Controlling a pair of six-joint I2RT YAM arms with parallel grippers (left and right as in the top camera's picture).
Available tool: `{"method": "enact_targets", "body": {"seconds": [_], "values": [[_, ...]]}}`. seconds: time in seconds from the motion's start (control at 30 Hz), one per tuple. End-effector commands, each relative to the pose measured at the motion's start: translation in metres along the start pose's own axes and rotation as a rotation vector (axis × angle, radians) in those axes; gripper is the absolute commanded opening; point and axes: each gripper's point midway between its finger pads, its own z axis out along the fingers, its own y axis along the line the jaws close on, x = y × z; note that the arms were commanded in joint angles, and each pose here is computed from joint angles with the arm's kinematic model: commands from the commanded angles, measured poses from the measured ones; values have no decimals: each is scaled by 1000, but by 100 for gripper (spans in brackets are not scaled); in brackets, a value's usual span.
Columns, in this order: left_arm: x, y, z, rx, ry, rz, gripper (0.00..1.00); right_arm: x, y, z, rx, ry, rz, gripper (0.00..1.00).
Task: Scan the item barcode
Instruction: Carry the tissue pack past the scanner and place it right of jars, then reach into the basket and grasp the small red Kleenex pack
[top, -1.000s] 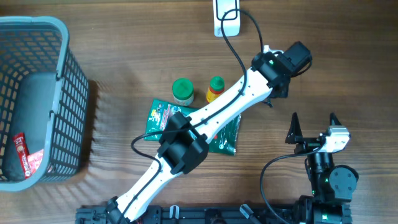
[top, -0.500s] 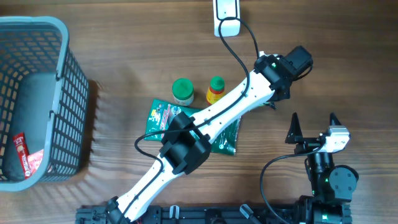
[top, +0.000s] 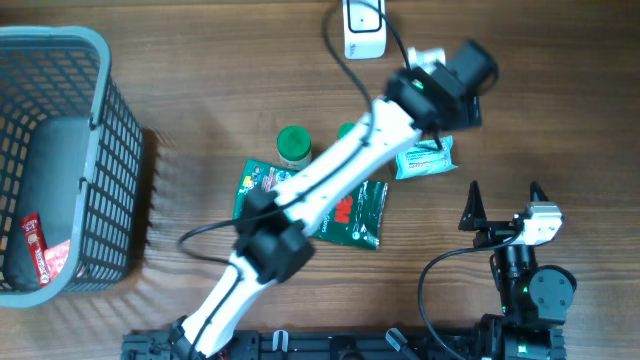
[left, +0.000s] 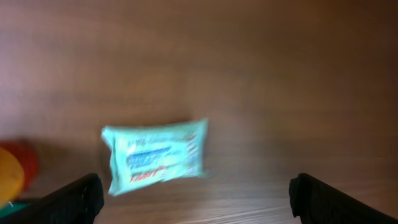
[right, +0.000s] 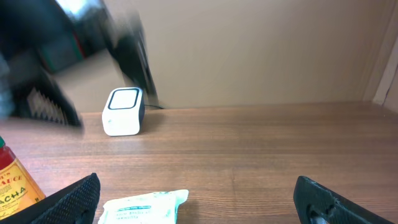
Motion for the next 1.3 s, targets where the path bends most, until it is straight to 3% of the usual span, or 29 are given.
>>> {"method": "enact_targets", "body": {"seconds": [0.0, 0.2, 0.3, 0.57, 0.63, 0.7, 0.77, 0.83, 0.97, 1.13, 1.27], "values": [[-67, -5, -103, 156, -173, 24, 100, -1, 0, 0, -3, -7, 11, 100], [-140, 60, -219, 193, -386, -106, 100, -1, 0, 0, -3, -6, 11, 100], [-160, 128, -276, 120, -467, -213, 100, -1, 0, 0, -3, -6, 10, 100], [-165, 302, -381, -148, -654, -542, 100, -1, 0, 0, -3, -6, 11, 100], [-160, 354, -401, -243, -695, -658, 100, -1, 0, 0, -3, -6, 10, 100], [-129, 423, -414, -386, -666, -899, 100, -1, 0, 0, -3, -6, 10, 100], [-95, 462, -416, -478, -598, -1084, 100, -1, 0, 0, -3, -6, 10, 100], [-82, 487, -410, -510, -538, -1138, 100, -1, 0, 0, -3, -6, 10, 100], [-40, 532, -371, -609, -386, -1385, 100, -1, 0, 0, -3, -6, 10, 100], [20, 578, -314, -803, -202, -1563, 100, -1, 0, 0, -3, -6, 11, 100], [54, 614, -266, -828, -156, -1636, 100, -1, 0, 0, -3, -6, 10, 100]]}}
